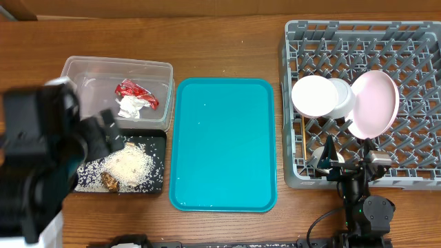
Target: Sort waste into correct bins and load items into the dishwasher
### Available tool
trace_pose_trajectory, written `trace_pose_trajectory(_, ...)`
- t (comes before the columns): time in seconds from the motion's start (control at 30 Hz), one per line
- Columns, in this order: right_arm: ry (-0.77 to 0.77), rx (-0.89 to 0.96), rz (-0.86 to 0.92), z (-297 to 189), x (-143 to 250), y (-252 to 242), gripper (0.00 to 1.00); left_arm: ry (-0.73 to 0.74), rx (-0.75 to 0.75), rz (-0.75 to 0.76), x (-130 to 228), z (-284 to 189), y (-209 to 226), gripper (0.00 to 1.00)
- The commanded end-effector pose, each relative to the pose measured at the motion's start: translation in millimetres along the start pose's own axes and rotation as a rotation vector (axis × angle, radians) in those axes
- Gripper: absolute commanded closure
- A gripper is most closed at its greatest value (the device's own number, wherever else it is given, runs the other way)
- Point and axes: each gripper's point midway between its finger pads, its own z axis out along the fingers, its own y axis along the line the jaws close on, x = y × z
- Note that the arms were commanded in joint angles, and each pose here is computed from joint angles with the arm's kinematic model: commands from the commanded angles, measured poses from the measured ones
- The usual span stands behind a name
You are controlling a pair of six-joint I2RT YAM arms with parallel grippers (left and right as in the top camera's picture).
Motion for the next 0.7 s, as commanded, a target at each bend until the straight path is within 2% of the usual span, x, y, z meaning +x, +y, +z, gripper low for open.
trace_pose_trajectory(0.0,-0.001,0.003,0.0,0.2,2.2,-1.3,0.0,-0.015,-0.037,-0.058,10.3,-9.7,15.9,0.0)
trace_pose_trajectory(0.3,-0.001,0.003,0.0,0.2,2.3,-1.3,0.0,0.097,-0.074,-0.081,53.9,11.0,25.1,0.0)
trace_pose_trajectory(0.67,-0.001,0.003,0.0,0.2,2.2,-1.3,0.0,0.152,-0.088,-0.071,59.6,34.3,22.8,0.0)
